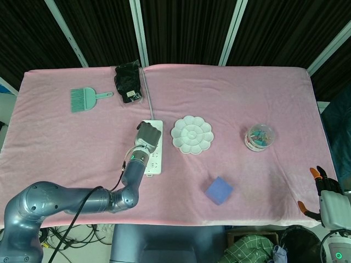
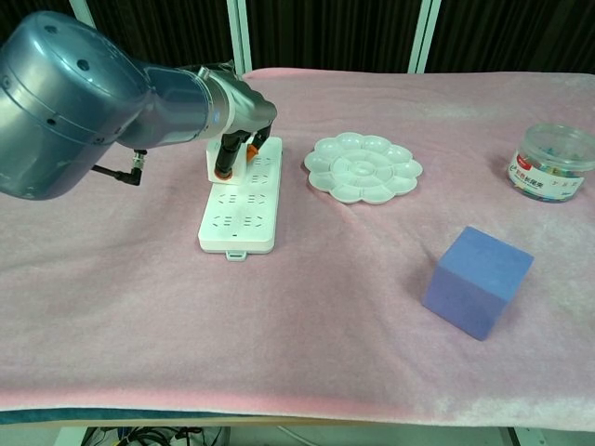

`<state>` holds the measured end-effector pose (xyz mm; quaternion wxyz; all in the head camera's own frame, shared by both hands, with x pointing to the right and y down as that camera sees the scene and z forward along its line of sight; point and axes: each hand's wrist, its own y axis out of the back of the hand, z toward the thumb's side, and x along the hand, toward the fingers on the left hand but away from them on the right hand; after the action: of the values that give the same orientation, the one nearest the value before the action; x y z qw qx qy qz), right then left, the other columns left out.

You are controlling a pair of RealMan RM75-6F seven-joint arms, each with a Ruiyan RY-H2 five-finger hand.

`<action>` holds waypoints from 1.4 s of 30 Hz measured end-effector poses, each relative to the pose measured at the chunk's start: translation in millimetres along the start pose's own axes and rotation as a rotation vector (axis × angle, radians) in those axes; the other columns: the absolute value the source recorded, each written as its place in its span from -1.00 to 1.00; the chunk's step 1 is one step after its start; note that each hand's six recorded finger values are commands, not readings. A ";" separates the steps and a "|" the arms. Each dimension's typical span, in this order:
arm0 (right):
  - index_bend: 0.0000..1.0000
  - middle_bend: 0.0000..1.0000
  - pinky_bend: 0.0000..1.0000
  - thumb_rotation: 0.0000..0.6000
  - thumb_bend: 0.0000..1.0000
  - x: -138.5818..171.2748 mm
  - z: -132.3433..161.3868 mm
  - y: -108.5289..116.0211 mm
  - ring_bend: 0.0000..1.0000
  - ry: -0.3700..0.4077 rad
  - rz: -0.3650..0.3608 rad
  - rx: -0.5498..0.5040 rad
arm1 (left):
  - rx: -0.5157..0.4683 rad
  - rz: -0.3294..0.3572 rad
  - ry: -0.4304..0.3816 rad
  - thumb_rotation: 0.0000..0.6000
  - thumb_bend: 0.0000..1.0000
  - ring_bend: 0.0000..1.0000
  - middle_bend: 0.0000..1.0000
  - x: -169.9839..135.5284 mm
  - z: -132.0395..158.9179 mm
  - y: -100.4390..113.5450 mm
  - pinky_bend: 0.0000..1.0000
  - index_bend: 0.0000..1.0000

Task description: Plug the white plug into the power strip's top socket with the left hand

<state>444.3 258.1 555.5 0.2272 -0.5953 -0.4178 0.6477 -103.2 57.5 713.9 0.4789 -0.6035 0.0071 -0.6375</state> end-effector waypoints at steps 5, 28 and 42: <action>-0.99 -0.96 -0.79 1.00 -0.62 0.1 0.1 -0.1 -0.70 0.000 0.001 -0.001 | 0.005 -0.004 0.004 1.00 0.10 -0.47 0.26 1.2 -1.0 -3.0 -0.26 0.28; -0.99 -0.96 -0.78 1.00 -0.62 -0.2 -0.1 0.0 -0.70 -0.001 0.000 -0.002 | 0.020 0.003 -0.002 1.00 0.07 -0.48 0.21 6.2 1.4 -9.2 -0.26 0.22; -0.99 -0.96 -0.78 1.00 -0.62 -0.2 0.0 -1.0 -0.70 -0.004 0.004 0.002 | -0.036 0.012 0.016 1.00 -0.73 -1.00 -0.97 -2.0 -9.9 -0.6 -0.99 -0.71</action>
<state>444.1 258.5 556.4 0.2255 -0.5948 -0.4165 0.6496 -111.6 53.4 710.1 0.4719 -0.6067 0.0262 -0.6392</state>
